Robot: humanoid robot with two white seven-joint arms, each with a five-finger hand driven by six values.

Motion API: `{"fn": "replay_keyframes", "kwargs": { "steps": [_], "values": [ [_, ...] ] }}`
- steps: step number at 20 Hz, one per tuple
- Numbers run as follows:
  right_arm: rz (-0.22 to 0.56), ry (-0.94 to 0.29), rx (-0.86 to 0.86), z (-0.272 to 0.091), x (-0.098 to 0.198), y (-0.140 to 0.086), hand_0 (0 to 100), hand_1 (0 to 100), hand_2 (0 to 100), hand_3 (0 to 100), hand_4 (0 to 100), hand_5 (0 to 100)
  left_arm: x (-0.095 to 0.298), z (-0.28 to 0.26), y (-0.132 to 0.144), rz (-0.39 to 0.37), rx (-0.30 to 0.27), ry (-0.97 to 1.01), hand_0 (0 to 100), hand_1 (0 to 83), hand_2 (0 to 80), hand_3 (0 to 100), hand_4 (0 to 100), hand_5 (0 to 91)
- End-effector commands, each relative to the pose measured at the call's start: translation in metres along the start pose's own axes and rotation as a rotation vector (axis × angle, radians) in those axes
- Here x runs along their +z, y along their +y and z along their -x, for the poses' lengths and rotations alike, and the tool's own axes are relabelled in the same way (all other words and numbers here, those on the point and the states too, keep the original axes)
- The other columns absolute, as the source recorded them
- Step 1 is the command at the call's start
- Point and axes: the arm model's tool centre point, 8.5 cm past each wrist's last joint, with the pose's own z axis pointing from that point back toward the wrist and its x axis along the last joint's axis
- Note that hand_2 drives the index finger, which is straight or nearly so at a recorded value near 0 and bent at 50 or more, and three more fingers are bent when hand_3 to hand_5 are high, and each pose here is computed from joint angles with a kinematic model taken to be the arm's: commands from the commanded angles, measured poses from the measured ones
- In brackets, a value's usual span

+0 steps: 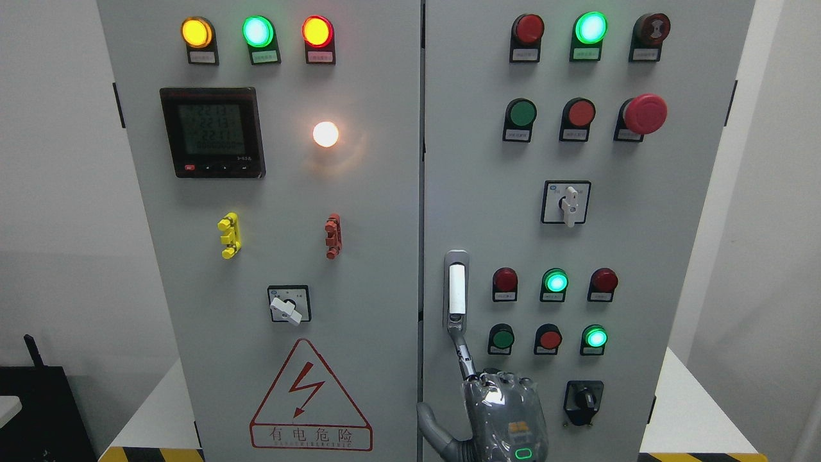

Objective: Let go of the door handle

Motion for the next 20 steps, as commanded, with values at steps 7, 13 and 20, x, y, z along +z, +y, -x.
{"fn": "replay_keyframes", "kwargs": {
  "steps": [7,13,20],
  "values": [
    [0.019,-0.009,-0.007,-0.003,0.000,-0.005,27,24,0,100,91,100,0.000,0.001,0.000,0.000,0.001,0.005,12,38.9,0.0,0,0,0.0],
    [0.039,-0.014,-0.015,-0.003,0.008,-0.005,27,24,0,99,91,100,0.000,0.001,0.000,0.000,0.001,0.005,12,38.9,0.0,0,0,0.0],
    [0.088,-0.037,-0.138,-0.002,0.025,-0.004,38,21,4,100,92,100,0.000,0.001,0.000,0.001,0.001,0.005,12,38.9,0.0,0,0,0.0]
  ]
}}
